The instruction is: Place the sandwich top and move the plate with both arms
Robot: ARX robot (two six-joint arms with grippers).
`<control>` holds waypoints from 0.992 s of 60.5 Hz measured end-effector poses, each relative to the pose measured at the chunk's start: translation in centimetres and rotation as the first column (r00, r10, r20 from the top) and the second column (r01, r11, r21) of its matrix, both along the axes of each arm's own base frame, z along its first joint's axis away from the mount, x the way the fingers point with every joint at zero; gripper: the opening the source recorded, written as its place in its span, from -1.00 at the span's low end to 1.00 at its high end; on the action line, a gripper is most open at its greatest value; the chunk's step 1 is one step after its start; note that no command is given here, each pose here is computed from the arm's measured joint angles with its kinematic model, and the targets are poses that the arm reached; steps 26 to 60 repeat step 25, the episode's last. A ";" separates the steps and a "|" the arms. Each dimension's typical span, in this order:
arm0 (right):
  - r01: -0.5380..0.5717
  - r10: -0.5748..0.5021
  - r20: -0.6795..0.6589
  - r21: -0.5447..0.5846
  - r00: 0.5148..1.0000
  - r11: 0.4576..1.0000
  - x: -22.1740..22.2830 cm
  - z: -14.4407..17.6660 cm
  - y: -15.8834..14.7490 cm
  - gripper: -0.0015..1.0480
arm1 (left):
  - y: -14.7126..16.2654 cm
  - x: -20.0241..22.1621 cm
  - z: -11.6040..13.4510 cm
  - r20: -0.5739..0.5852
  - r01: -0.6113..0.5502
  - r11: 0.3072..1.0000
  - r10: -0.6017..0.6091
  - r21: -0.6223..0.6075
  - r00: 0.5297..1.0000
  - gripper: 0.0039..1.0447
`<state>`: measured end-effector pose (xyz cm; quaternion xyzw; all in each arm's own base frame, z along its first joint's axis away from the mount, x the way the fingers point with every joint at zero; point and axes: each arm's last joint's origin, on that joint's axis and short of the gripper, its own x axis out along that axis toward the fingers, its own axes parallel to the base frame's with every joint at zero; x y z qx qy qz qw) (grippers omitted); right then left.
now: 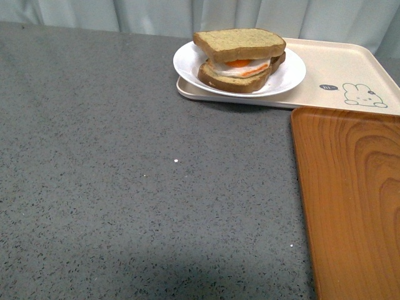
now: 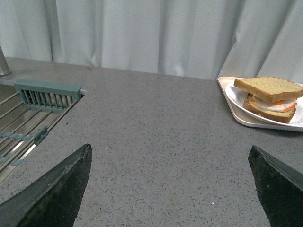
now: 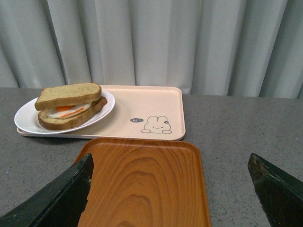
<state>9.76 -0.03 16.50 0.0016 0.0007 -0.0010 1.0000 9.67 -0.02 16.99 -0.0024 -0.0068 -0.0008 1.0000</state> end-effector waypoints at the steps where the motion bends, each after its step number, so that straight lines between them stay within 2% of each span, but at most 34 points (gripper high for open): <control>1: 0.000 0.000 0.000 0.000 1.000 1.000 0.0 0.0 0.0 0.83 | 0.0 0.0 0.0 0.000 0.000 1.000 0.000 0.000 1.000 0.88; 60: 0.000 0.000 0.000 0.000 1.000 1.000 0.0 0.0 0.0 0.83 | 0.0 0.0 0.0 0.000 0.000 1.000 0.000 0.000 1.000 0.88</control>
